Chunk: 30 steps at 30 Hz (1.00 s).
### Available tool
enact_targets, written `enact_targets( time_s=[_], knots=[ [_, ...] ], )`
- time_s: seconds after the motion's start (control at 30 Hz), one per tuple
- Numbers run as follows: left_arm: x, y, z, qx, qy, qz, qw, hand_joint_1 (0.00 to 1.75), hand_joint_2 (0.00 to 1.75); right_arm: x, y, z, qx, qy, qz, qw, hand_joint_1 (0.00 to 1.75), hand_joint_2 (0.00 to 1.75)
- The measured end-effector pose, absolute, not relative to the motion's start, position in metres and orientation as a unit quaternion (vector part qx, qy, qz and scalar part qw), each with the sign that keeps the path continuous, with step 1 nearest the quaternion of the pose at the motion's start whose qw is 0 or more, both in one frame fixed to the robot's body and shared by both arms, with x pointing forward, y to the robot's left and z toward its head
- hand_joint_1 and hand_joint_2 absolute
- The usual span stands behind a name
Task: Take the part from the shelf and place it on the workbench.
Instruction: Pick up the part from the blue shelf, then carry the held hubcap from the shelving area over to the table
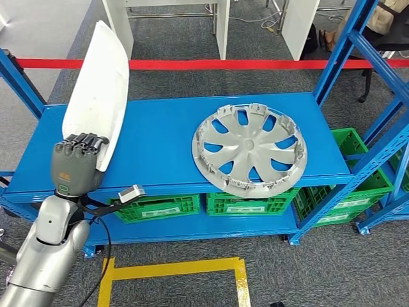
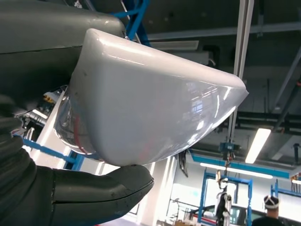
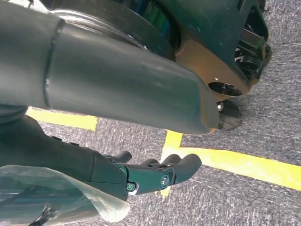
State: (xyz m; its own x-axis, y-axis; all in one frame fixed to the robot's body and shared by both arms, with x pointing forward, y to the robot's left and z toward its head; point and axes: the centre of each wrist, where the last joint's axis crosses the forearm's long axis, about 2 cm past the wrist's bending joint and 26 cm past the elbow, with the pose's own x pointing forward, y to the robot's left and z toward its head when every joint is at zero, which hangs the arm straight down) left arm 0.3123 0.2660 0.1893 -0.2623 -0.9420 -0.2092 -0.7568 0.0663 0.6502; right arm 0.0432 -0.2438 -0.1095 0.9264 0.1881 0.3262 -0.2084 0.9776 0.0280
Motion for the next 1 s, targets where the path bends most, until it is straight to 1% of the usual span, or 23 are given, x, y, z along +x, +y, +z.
enact_targets(
  time_s=[0.23, 0.5, 1.0],
  knots=[
    [0.308, 0.264, 0.189, 0.585, -0.727, -0.329, 0.147, 1.75, 1.75, 0.043, -0.244, -0.110, 0.028, -0.164, 0.099, 0.981, 0.00, 0.00],
    [0.307, 0.270, 0.180, 0.572, -0.731, -0.325, 0.180, 1.75, 1.75, 0.043, -0.244, -0.110, 0.025, -0.165, 0.099, 0.981, 0.00, 0.00],
    [0.302, 0.286, 0.167, 0.589, -0.703, -0.355, 0.180, 1.75, 1.75, 0.045, -0.244, -0.109, 0.020, -0.166, 0.103, 0.981, 0.00, 0.00]
  ],
)
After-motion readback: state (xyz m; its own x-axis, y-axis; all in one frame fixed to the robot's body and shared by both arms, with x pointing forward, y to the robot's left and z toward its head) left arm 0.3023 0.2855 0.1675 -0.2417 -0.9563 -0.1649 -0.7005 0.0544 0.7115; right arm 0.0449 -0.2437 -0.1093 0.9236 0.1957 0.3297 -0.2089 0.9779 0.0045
